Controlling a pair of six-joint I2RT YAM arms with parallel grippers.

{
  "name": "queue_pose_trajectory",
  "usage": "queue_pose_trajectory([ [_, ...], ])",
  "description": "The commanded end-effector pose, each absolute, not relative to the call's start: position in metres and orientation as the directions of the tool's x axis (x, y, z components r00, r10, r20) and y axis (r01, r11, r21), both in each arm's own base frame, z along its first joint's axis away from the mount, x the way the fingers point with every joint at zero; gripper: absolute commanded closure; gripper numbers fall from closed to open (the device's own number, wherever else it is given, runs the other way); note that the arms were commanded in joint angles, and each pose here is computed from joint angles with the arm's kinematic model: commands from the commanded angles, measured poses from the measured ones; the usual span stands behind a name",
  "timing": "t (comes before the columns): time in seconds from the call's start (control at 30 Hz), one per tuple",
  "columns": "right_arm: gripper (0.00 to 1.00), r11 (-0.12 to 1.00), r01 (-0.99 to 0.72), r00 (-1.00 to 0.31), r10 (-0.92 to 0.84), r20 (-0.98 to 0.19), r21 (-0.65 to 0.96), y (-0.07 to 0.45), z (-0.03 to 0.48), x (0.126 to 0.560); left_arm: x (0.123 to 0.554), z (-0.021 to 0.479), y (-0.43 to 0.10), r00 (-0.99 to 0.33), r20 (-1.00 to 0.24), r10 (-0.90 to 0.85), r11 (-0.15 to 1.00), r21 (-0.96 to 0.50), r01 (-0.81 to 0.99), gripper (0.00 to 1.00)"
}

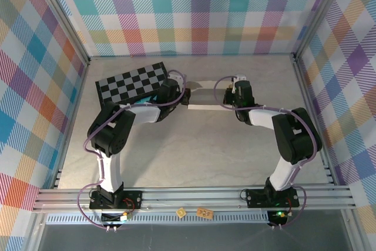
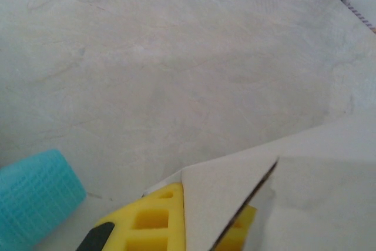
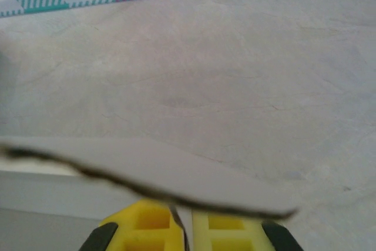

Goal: Fold the paper box

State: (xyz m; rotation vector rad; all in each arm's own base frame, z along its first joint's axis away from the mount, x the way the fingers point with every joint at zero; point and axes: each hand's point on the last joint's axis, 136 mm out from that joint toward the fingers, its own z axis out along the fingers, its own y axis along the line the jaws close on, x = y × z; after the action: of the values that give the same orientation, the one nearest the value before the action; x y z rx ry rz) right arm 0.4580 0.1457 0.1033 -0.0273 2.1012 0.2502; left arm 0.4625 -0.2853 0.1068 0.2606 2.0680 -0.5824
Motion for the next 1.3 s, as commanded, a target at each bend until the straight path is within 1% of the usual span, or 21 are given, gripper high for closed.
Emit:
queue_pose_trajectory([
  [0.0,0.99,0.968,-0.147,-0.626,0.068,-0.777,0.204,0.164,0.091,0.433,0.425,0.096,-0.31,-0.556,-0.83,0.036,0.837,-0.279,0.471,1.0],
  [0.23,0.93,0.967,-0.138,-0.632,0.078,-0.771,0.212,0.162,0.085,0.421,0.402,0.066,-0.303,-0.562,-0.822,0.086,0.88,-0.202,0.43,1.0],
  [0.37,0.88,0.969,-0.133,-0.637,0.076,-0.767,0.207,0.16,0.09,0.42,0.395,0.053,-0.303,-0.563,-0.815,0.135,0.892,-0.147,0.427,1.0],
  [0.47,0.85,0.971,-0.104,-0.662,0.092,-0.743,0.214,0.158,0.091,0.417,0.394,0.047,-0.302,-0.564,-0.812,0.153,0.898,-0.123,0.422,1.0],
  [0.7,0.72,0.97,-0.03,-0.711,0.147,-0.688,0.239,0.151,0.087,0.404,0.397,0.038,-0.302,-0.563,-0.807,0.179,0.908,-0.086,0.411,1.0],
  [0.8,0.63,0.968,-0.009,-0.729,0.166,-0.664,0.252,0.149,0.085,0.397,0.398,0.036,-0.303,-0.563,-0.806,0.184,0.908,-0.08,0.412,1.0],
  [1.03,0.46,0.955,0.043,-0.754,0.223,-0.618,0.292,0.146,0.091,0.385,0.401,0.033,-0.306,-0.558,-0.804,0.207,0.903,-0.063,0.425,1.0],
  [1.27,0.44,0.943,0.091,-0.751,0.277,-0.599,0.321,0.141,0.108,0.38,0.4,0.03,-0.308,-0.55,-0.796,0.253,0.889,-0.033,0.458,1.0],
])
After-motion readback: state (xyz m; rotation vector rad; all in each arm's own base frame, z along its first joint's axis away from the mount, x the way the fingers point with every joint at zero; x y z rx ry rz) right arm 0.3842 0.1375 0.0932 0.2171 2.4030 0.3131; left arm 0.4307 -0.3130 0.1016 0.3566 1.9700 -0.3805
